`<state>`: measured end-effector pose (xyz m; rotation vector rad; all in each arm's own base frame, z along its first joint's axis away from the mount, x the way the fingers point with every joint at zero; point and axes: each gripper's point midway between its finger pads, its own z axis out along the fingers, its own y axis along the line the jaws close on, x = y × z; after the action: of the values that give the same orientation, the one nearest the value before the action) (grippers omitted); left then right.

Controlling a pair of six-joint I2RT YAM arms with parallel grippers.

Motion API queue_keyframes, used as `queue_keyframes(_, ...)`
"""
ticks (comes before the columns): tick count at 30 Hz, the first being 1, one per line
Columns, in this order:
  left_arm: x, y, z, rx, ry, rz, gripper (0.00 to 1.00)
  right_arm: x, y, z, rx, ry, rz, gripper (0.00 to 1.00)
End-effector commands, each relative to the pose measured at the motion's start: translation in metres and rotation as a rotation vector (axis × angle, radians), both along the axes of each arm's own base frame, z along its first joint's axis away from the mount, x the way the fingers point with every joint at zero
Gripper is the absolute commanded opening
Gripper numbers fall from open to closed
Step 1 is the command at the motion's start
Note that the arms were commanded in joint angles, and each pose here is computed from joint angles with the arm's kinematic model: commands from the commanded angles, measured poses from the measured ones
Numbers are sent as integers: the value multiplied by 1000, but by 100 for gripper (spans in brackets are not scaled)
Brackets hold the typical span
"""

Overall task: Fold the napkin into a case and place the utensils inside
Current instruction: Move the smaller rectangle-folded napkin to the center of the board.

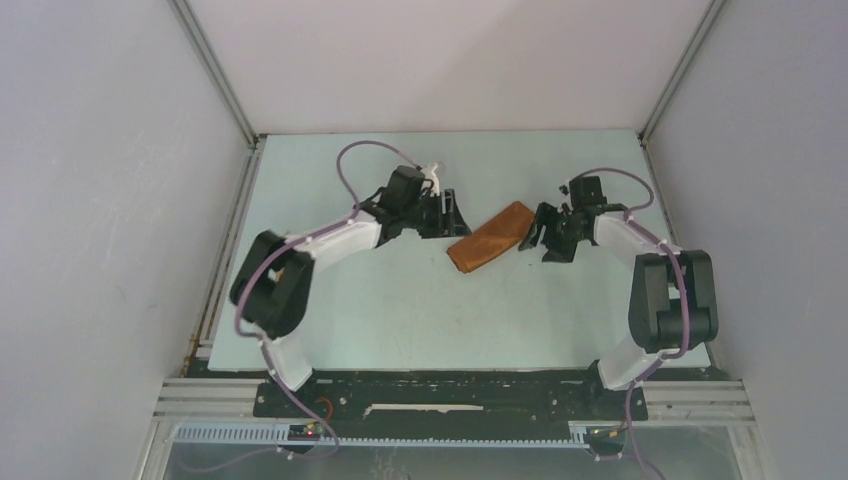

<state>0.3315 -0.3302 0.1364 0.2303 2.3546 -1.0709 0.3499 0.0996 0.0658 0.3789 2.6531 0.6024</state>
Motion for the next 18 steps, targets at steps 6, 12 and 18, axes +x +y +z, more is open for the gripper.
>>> queue_keyframes(6, 62, -10, -50, 106, 19, -29, 61, 5, -4, 1, 246, -22, -27, 74)
queue_keyframes(12, 58, -18, -77, 86, 81, -92, 57, 38, 9, 10, 443, -95, -35, 68)
queue_keyframes(18, 38, -22, -102, 61, 176, -97, 54, 60, -4, -7, 405, -64, -83, 66)
